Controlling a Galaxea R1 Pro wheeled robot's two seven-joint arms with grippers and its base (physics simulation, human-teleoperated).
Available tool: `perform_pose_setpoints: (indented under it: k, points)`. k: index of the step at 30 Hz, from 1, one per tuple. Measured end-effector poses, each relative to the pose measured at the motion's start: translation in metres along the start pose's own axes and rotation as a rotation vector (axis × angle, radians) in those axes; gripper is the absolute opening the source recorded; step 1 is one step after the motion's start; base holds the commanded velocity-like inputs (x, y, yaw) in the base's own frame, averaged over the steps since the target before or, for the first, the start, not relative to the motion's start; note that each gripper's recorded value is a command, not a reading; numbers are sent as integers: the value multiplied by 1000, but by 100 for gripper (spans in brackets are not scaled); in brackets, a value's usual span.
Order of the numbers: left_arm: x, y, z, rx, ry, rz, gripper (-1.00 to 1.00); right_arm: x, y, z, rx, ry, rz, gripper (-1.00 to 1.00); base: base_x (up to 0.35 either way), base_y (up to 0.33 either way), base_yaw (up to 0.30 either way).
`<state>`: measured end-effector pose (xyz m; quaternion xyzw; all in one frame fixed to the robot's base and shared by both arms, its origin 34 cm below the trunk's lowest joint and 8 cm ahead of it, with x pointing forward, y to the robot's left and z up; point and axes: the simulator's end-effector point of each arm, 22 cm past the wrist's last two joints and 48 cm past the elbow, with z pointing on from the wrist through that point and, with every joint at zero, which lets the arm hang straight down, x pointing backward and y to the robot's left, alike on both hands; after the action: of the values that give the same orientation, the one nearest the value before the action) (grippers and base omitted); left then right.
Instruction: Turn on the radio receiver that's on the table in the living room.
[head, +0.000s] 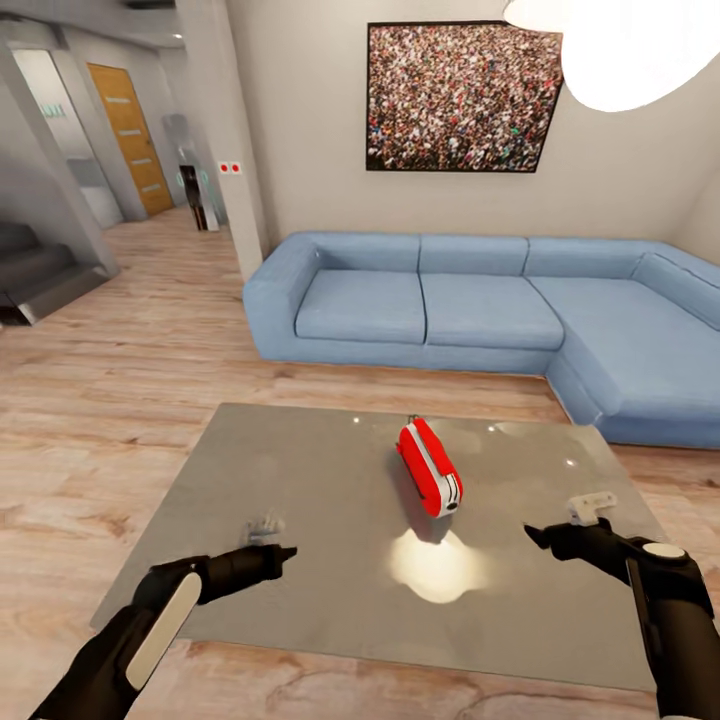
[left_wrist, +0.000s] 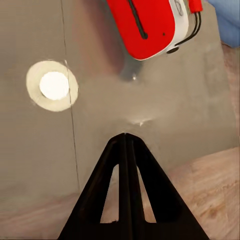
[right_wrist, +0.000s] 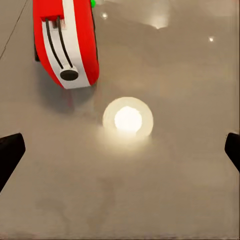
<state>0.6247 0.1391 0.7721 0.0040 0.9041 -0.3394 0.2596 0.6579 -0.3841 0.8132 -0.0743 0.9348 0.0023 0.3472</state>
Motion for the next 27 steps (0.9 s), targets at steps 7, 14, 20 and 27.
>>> perform_pose_setpoints:
  k: [7, 14, 20, 27]
  points:
    - [59, 20, -5, -49, 49, -23, -100, 68, -27, -18, 65, 74, 28, 100, 0, 0, 128]
    - [137, 50, -1, -117, 132, -22, -100, 149, -45, -45, 111, 147, 44, 100, 0, 0, 142]
    - [218, 90, -2, -192, 184, 2, -100, 234, -55, -78, 149, 214, 83, 100, 0, 0, 146]
    - [292, 110, -13, -257, 268, -53, -100, 348, -38, -91, 138, 371, 180, 100, 0, 0, 142]
